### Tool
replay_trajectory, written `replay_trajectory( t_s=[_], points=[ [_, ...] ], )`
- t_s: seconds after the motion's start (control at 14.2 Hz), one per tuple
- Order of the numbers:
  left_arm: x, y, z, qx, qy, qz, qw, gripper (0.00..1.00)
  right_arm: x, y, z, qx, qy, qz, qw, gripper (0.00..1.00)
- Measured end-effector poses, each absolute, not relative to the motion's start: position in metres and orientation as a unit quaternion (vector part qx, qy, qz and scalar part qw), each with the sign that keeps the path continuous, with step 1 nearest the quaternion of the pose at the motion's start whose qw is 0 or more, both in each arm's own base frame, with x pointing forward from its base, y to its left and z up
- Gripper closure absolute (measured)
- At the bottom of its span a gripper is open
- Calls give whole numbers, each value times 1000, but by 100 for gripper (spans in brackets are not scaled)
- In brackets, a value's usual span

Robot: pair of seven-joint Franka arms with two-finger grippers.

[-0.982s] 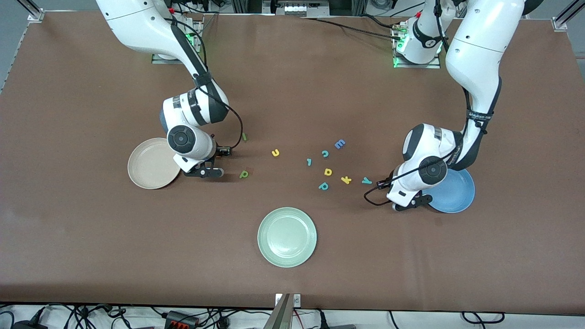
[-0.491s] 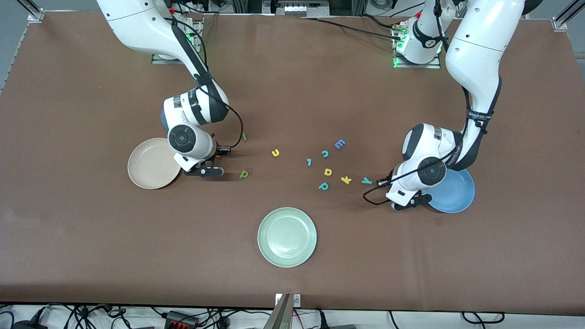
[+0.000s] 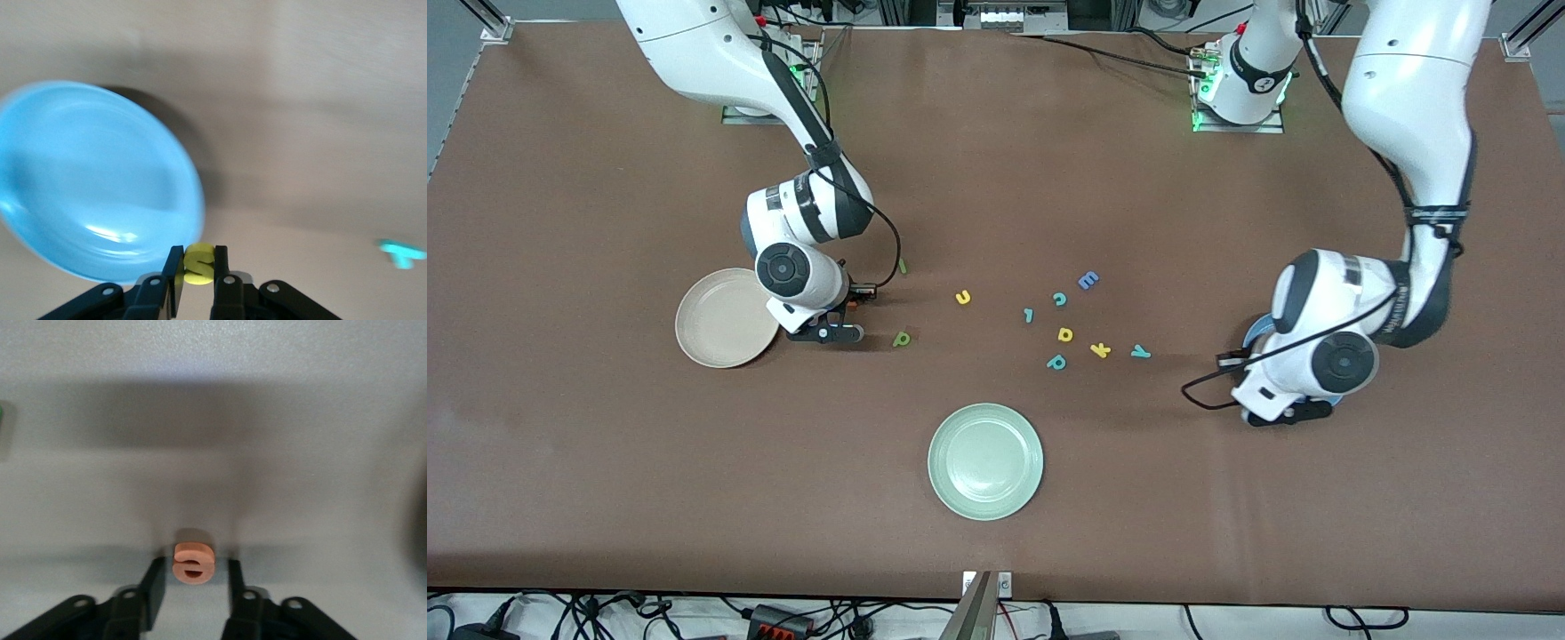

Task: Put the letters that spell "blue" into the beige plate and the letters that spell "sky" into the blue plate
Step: 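Drop the yellow s onto the blue plate with the left gripper, then drop the e on the beige plate while the left gripper reaches the y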

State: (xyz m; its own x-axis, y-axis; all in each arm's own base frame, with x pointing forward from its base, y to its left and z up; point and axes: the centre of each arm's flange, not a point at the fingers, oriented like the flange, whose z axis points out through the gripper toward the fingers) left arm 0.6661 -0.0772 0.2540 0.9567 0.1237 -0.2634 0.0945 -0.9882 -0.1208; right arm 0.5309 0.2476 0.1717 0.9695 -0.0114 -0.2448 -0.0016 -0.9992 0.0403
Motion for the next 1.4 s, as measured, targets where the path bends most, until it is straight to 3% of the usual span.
replay_trajectory(
  t_s=[0.21,0.28,0.63,0.84,1.12,1.4],
  points=[
    [668,-18,248,-988,-12,148,39,78,531,248,172,992,-3,-122,19,72],
    [667,-8,243,-988,-7,153,36,72,532,248,173,992,-4,-121,19,72],
    [665,-31,235,-987,13,159,31,28,555,239,199,996,-16,-91,9,72],
    [665,-64,238,-988,-20,153,-2,1,581,185,231,997,-34,-75,-1,72],
    [659,-156,235,-990,-72,121,-6,0,598,66,232,995,-17,-101,-7,72],
    [643,-228,214,-994,-61,88,-20,0,589,35,211,991,-15,-131,-2,72]
  ],
)
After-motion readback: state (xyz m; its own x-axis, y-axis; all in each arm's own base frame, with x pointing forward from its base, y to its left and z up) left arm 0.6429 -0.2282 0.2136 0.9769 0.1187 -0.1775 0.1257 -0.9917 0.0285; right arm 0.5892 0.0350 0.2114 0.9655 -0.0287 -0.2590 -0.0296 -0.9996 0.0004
